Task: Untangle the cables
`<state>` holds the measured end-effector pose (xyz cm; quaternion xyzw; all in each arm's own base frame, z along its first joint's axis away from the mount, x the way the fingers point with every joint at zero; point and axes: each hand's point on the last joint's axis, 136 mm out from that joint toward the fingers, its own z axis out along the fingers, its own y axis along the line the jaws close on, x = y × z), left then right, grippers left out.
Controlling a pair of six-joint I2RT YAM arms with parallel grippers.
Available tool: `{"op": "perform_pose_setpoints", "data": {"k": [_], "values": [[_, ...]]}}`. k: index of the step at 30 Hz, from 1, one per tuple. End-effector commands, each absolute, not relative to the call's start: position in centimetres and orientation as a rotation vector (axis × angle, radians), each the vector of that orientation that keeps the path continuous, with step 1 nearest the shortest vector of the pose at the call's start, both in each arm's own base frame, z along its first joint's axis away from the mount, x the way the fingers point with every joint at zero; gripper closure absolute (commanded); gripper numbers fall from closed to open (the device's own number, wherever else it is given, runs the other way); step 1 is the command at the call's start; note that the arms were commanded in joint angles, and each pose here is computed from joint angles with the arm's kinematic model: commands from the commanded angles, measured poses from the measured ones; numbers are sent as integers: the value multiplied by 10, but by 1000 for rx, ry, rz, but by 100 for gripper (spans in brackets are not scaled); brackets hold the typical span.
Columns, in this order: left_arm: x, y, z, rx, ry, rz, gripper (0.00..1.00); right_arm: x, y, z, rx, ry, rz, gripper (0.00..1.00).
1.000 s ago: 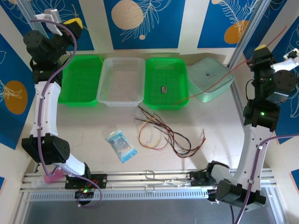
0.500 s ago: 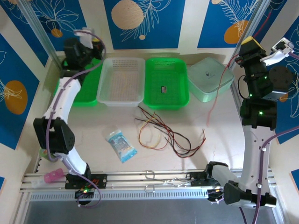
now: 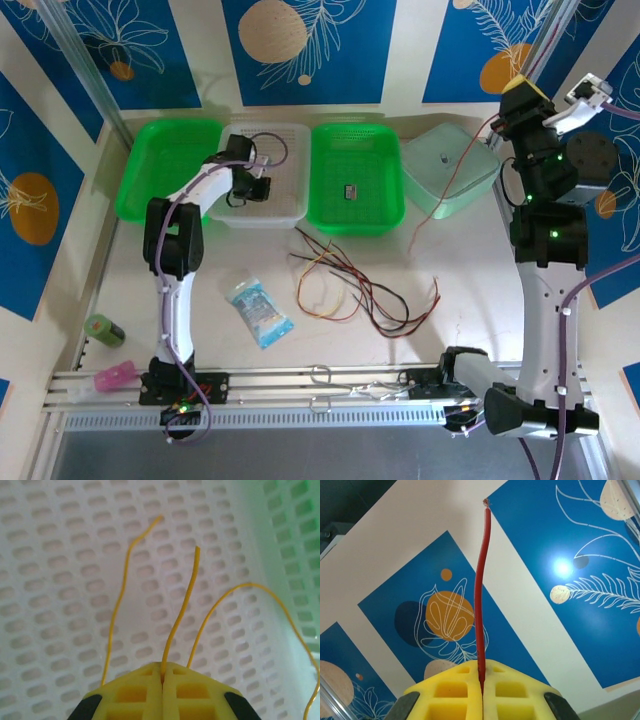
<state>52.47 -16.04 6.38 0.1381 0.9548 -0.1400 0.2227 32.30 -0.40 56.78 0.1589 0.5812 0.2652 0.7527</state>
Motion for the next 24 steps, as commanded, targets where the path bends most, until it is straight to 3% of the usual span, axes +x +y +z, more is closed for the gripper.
{"op": "perform_pose_setpoints", "data": {"k": [1,4,6,16,24], "values": [[525,-174,92,410,2599,-482,37,312,4,589,294,1227,559,100],[529,-176,120,452,2501,-480,14,314,10,594,269,1229,557,100],[534,-174,144,482,2411,-450,7,316,13,596,258,1227,562,100],[520,-166,264,541,2147,-365,1,349,49,627,140,1194,648,100],[478,-160,294,558,2042,-373,0,393,85,650,49,1147,693,100]]}}
